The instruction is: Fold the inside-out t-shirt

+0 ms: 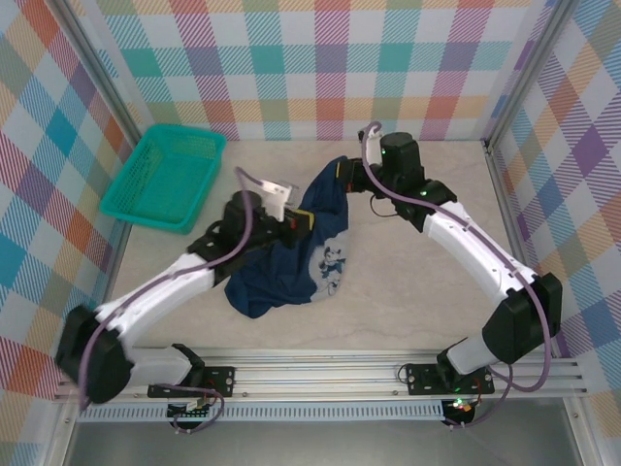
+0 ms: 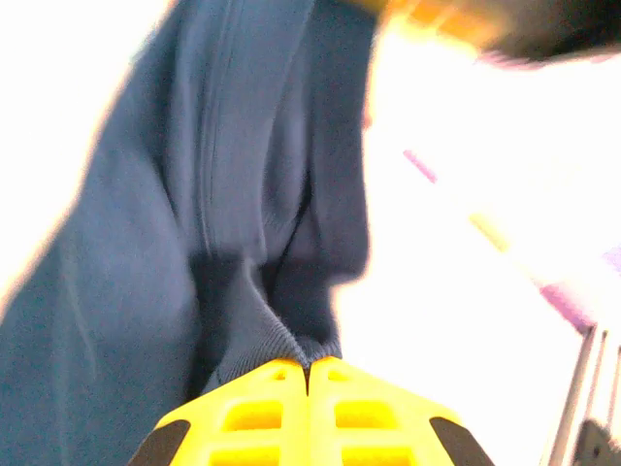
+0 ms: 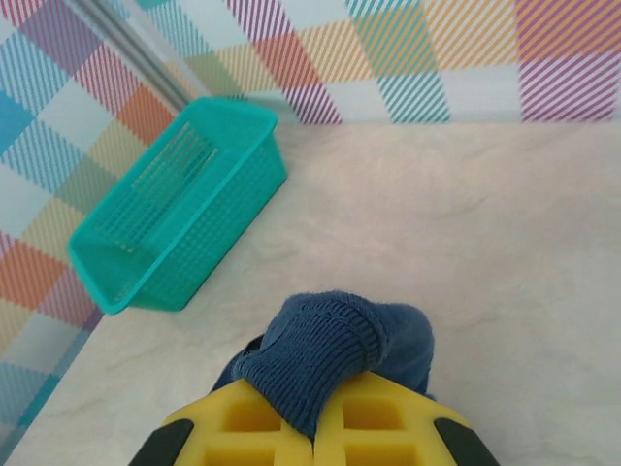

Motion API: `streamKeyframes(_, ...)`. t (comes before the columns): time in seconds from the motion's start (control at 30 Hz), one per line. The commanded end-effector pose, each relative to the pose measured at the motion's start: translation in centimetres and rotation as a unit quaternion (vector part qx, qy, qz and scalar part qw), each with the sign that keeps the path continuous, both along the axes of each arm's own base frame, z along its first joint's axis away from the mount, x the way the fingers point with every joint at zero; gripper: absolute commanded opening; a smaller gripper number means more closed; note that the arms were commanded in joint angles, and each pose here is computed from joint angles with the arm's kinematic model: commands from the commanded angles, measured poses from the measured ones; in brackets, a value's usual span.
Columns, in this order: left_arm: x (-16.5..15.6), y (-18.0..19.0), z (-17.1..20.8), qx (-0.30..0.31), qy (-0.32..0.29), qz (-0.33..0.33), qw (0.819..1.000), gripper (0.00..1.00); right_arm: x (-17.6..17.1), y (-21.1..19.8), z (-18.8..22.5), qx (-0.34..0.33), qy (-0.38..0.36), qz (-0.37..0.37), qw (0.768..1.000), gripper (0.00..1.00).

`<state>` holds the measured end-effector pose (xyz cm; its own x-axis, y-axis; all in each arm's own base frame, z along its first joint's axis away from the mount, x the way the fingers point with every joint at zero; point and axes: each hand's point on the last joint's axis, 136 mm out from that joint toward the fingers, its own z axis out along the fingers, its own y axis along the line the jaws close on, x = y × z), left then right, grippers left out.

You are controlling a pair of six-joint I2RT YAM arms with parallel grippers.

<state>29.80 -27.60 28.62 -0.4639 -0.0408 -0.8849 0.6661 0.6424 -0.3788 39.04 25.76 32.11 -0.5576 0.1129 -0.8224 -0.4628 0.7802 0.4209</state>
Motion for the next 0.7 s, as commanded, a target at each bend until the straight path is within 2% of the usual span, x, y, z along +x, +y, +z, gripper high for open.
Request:
streamKeyframes(0.0, -1.3, 2.1, 5.4, -0.012, -0.066, 0.02, 0.998, 0.0, -0.2, -1.7, 7.2, 0.003, -0.104, -0.024, 0.994, 0.0)
streamKeyframes(0.17, -2.2, 2.9, 12.0, -0.025, -0.122, 0.02, 0.992, 0.0, -0.3, -2.4, 11.8, 0.005, -0.16, -0.035, 0.986, 0.0)
streamKeyframes(0.27, -3.2, 2.6, 16.5, -0.06, -0.154, 0.0, 0.986, 0.0, -0.4, -3.4, 14.9, -0.008, -0.203, -0.056, 0.978, 0.0)
streamKeyframes(0.33, -4.1, 1.7, 19.1, -0.078, -0.164, -0.028, 0.983, 0.0, -0.3, -4.2, 17.3, -0.023, -0.234, -0.072, 0.969, 0.01)
streamKeyframes(0.43, -5.6, -0.9, 21.2, -0.069, -0.18, -0.075, 0.978, 0.0, 0.2, -4.9, 19.9, -0.049, -0.26, -0.088, 0.96, 0.01)
streamKeyframes(0.67, -8.5, -5.8, 26.9, -0.107, -0.195, -0.179, 0.958, 0.0, 2.9, -4.5, 22.2, -0.104, -0.259, -0.079, 0.957, 0.01)
